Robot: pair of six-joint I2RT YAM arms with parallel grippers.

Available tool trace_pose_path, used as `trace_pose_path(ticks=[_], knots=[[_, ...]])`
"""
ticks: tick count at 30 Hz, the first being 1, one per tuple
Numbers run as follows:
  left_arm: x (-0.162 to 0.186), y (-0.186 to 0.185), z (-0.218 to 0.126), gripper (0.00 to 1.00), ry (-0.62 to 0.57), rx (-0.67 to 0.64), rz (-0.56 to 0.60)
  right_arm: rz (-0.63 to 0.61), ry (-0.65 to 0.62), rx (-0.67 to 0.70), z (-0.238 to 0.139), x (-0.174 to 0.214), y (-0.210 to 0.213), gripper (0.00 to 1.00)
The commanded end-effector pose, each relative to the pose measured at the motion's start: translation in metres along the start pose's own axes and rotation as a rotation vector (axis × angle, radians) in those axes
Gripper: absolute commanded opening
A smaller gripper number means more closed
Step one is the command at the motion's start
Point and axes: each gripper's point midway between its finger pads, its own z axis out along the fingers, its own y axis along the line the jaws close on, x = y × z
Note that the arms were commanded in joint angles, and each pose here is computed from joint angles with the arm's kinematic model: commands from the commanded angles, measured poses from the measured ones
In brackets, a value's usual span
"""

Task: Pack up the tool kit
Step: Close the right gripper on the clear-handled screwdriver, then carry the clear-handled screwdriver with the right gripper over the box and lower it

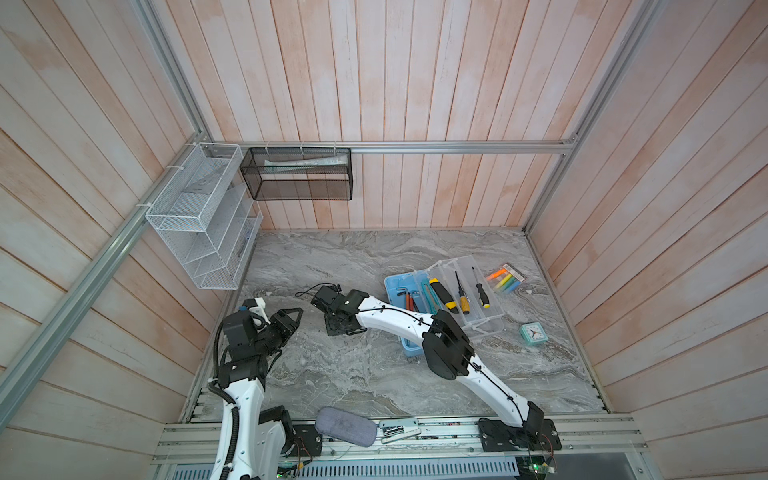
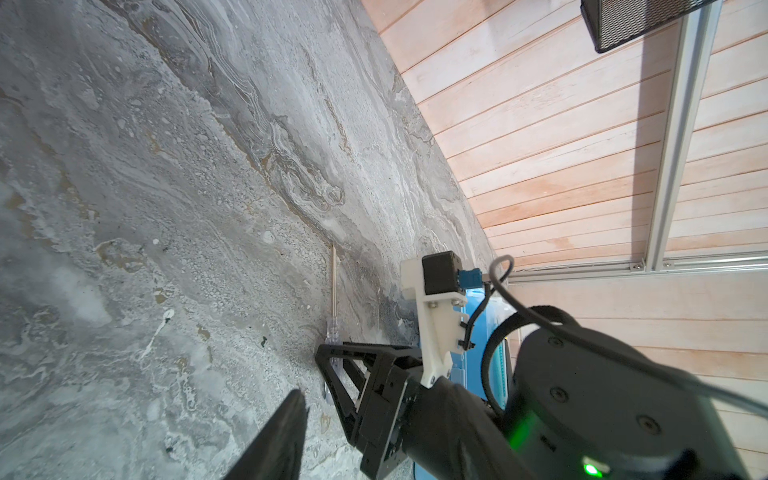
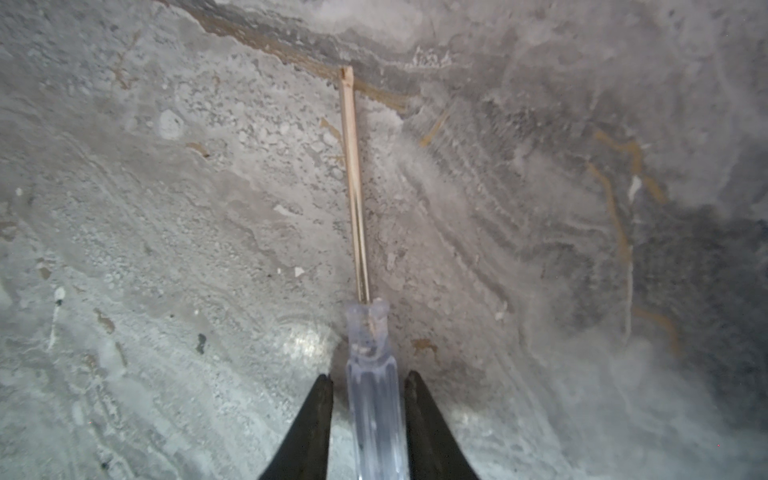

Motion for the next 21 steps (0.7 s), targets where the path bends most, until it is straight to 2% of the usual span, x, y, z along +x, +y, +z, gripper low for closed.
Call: trace_pose_path(ticks=[1,3,5,8,16,21], knots=[[0.0,-0.002,0.0,0.57,-0.004,0.023,0.004,-0.046,0.038,0.053,0.014,0.013,-0.009,0.25],[0.0,-0.003,0.0,0.57,-0.004,0.025,0.004,-0.052,0.043,0.058,0.016,0.015,-0.011,0.22],[0.0,-0.002,0.0,0.57,-0.009,0.024,0.004,-0.048,0.051,0.061,0.017,0.016,-0.013,0.1],[-0.001,-0.001,0.001,0.57,-0.012,0.023,0.002,-0.055,0.048,0.062,0.018,0.015,-0.016,0.0],[0.0,-0.004,0.003,0.57,-0.01,0.033,0.016,-0.14,0.03,0.012,0.003,0.01,-0.015,0.0],[0.004,-0.019,0.01,0.57,-0.012,0.005,0.075,-0.196,-0.062,-0.094,-0.042,0.0,-0.016,0.0]])
